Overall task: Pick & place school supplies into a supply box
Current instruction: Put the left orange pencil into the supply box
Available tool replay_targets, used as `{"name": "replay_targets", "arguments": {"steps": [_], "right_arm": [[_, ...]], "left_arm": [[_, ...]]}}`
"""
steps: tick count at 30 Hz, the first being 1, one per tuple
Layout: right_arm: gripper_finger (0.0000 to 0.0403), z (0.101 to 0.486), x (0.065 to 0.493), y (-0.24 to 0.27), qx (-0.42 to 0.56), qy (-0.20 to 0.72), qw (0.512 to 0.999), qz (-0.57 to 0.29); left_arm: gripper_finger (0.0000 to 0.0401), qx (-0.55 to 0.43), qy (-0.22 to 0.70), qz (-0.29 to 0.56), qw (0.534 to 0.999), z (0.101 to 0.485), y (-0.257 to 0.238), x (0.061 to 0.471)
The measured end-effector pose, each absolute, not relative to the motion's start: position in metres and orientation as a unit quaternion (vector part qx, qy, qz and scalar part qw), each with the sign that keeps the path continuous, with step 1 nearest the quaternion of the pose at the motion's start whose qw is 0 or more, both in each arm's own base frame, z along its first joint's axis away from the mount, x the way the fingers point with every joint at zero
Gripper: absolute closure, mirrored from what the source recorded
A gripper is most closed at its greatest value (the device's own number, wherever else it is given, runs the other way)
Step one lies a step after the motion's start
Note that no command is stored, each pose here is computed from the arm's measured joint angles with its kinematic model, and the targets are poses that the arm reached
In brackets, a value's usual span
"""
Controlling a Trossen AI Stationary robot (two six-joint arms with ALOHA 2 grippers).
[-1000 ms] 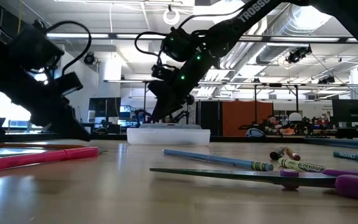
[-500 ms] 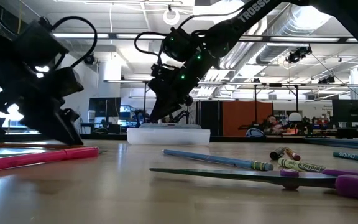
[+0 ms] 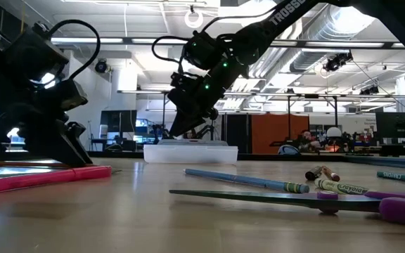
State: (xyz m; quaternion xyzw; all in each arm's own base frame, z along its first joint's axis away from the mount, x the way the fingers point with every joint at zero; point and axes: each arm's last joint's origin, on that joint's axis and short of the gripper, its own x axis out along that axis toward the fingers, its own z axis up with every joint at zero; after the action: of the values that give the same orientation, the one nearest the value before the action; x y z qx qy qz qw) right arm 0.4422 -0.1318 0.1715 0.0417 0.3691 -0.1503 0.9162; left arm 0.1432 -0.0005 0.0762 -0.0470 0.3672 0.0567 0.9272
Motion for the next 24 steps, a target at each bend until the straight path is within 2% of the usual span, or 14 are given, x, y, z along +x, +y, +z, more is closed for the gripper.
{"name": "replay_targets", "arguments": {"steps": [7, 11, 18, 24], "right_arm": [[0.0309, 0.171, 0.442, -0.132, 0.042, 0.372, 0.915, -0.15], [0.0309, 0.171, 0.441, -0.132, 0.043, 0.375, 0.914, -0.15], [0.0309, 0.17, 0.441, -0.131, 0.043, 0.378, 0.913, -0.149], [0.0309, 0.168, 0.439, -0.131, 0.044, 0.39, 0.908, -0.149]], "left_arm": [[0.0288, -0.057, 0.356, 0.077, 0.93, 0.074, 0.0, 0.146], [0.0286, -0.079, 0.343, 0.08, 0.932, 0.072, 0.0, 0.15], [0.0263, -0.056, 0.333, 0.086, 0.937, 0.069, 0.001, 0.156], [0.0285, -0.077, 0.327, 0.108, 0.936, 0.064, 0.002, 0.157]]}}
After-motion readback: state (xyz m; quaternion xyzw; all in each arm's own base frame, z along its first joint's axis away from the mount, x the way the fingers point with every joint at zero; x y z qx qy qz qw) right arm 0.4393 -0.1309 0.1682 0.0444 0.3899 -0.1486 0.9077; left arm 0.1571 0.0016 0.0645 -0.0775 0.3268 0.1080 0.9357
